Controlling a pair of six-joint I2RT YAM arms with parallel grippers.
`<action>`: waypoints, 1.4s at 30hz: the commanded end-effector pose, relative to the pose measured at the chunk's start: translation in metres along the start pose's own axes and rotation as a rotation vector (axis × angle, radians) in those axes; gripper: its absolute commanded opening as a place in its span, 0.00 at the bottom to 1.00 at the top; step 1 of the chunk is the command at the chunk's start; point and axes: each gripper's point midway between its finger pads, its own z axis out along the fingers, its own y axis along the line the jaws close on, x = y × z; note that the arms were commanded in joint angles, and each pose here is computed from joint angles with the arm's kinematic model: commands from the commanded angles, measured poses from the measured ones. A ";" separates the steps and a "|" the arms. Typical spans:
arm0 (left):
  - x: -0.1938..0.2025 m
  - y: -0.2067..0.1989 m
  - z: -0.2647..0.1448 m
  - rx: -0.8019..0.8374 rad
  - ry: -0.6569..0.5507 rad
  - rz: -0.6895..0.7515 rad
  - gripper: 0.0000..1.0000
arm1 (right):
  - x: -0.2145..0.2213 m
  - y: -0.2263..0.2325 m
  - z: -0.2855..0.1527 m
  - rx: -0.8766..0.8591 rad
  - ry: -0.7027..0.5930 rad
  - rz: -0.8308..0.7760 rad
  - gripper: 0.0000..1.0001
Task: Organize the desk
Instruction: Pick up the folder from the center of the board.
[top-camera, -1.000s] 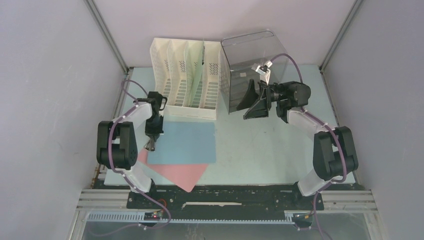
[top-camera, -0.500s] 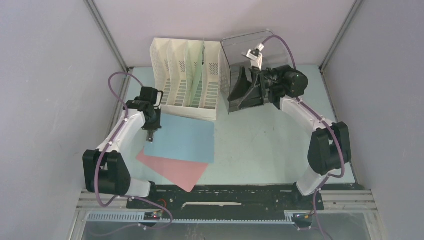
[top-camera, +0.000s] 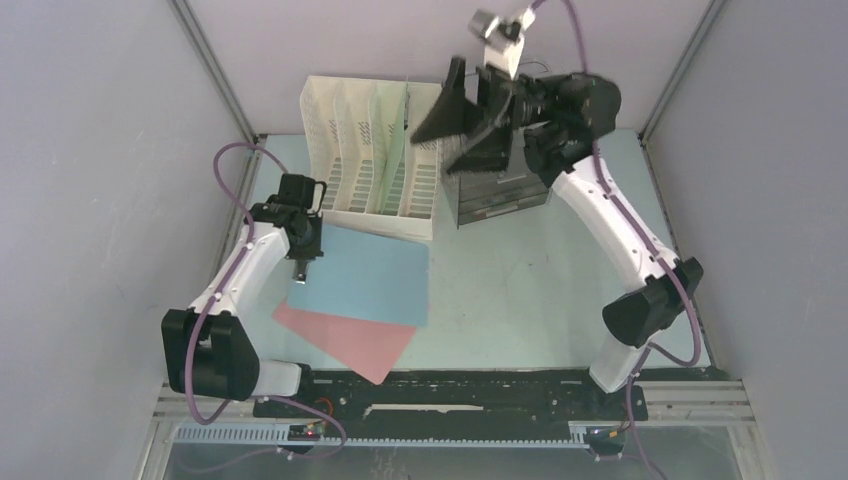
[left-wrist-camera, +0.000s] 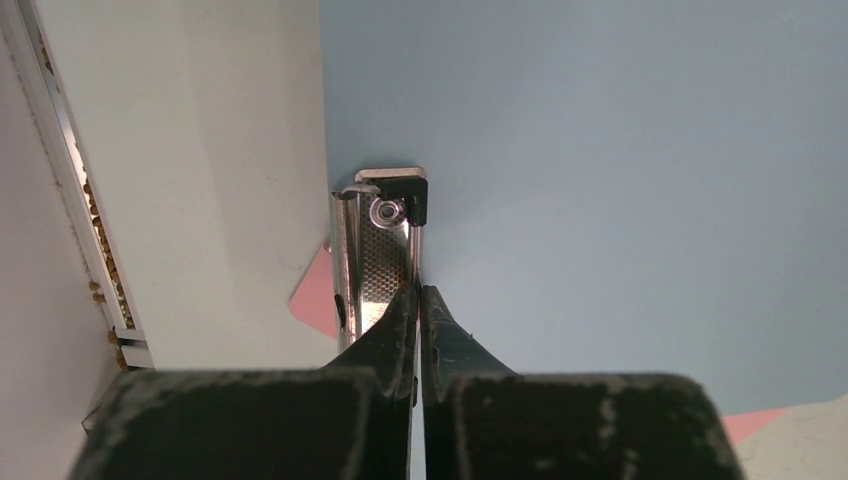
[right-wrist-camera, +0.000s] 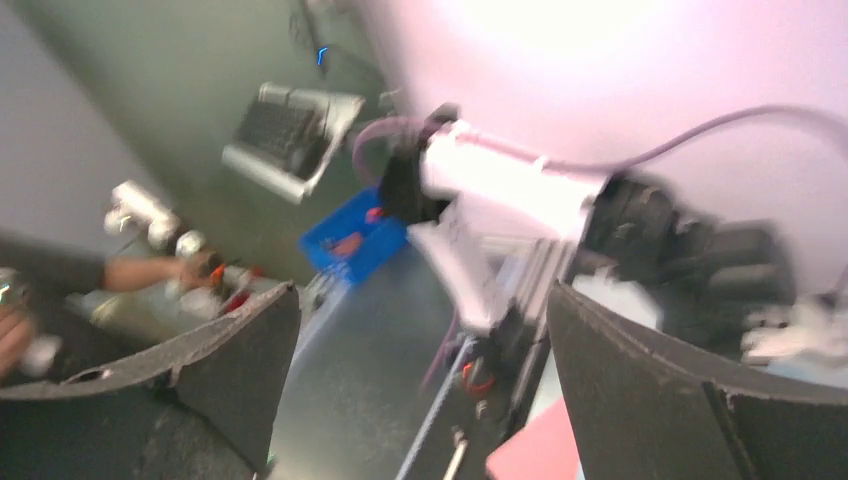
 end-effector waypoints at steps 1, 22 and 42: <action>-0.009 0.001 -0.005 -0.006 -0.068 0.008 0.00 | -0.040 -0.071 0.011 0.421 -0.112 -0.140 1.00; -0.016 -0.023 -0.027 0.118 -0.139 -0.043 0.00 | 0.290 -0.170 -0.002 0.760 0.612 -0.369 0.97; 0.000 -0.032 -0.021 0.152 -0.071 -0.085 0.00 | 0.379 -0.190 0.115 1.140 0.560 -0.827 1.00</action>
